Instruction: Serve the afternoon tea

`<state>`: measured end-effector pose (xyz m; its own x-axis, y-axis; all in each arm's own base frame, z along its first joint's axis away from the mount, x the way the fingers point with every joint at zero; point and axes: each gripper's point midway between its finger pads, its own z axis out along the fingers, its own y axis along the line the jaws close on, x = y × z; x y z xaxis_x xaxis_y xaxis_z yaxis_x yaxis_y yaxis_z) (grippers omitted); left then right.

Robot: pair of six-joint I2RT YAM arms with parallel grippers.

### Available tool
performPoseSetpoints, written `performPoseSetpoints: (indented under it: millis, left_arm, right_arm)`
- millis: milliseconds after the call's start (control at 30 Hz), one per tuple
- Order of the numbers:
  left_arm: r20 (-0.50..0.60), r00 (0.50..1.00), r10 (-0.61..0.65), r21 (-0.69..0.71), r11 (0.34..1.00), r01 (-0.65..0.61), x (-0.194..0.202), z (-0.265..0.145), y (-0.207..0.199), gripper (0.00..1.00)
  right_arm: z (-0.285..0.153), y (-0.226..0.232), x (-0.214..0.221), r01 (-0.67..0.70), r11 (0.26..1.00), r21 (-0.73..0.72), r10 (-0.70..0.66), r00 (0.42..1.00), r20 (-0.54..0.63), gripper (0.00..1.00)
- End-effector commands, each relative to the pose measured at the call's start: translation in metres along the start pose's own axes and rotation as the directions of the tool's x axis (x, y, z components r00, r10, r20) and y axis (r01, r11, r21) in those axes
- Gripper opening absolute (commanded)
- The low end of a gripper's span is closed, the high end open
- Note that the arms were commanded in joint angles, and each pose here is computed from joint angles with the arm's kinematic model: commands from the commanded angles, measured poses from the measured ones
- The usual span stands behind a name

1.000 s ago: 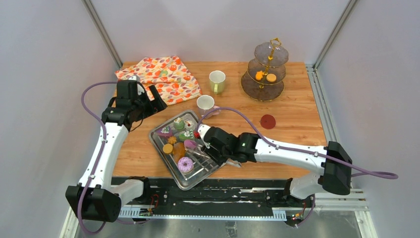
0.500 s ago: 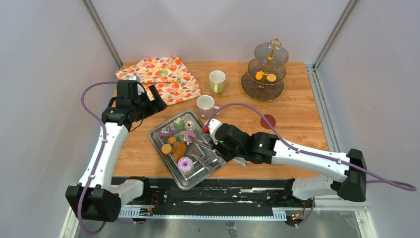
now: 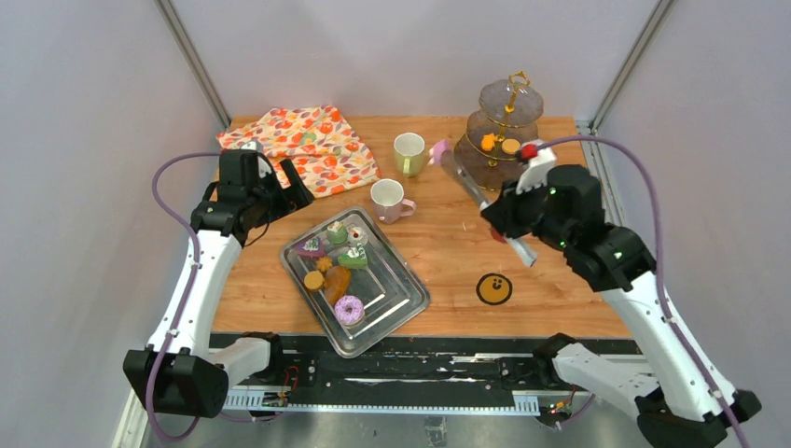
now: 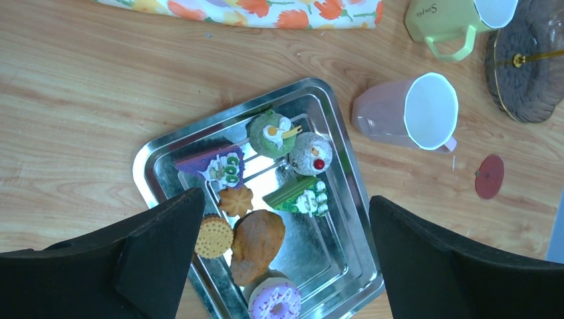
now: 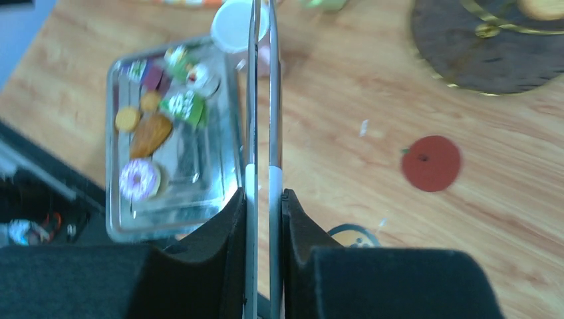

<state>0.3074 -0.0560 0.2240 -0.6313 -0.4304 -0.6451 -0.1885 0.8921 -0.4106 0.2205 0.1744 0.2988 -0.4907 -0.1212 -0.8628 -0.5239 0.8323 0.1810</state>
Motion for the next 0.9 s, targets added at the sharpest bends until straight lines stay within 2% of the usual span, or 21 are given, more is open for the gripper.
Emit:
performPoseSetpoints:
  millis: [0, 267, 400, 600, 867]
  left_arm:
    - [0.022, 1.000, 0.020, 0.017, 1.000, -0.020, -0.010, -0.004, -0.007, 0.99]
    - [0.028, 0.999, 0.025, 0.016, 1.000, -0.025, -0.009, -0.005, -0.006, 0.99]
    - [0.022, 0.999, 0.024, 0.017, 1.000, -0.025, -0.008, -0.003, -0.006, 0.99]
    - [0.031, 0.999, 0.029, 0.006, 1.000, -0.029, -0.010, -0.004, -0.004, 0.99]
    - [0.026, 0.999, 0.025, 0.005, 1.000, -0.025, -0.008, -0.003, -0.003, 0.99]
  right_arm:
    - [-0.017, -0.034, -0.026, -0.110, 0.993, 0.038, 0.108, 0.993, 0.052, 0.01]
    - [-0.013, -0.085, -0.081, -0.301, 0.953, 0.031, 0.287, 0.932, 0.221, 0.01]
    - [0.001, -0.113, -0.097, -0.378, 0.925, 0.032, 0.358, 0.898, 0.256, 0.01]
    - [0.015, -0.134, -0.121, -0.401, 0.916, 0.030, 0.374, 0.877, 0.301, 0.01]
    - [0.048, -0.162, -0.133, -0.492, 0.871, -0.007, 0.469, 0.825, 0.315, 0.01]
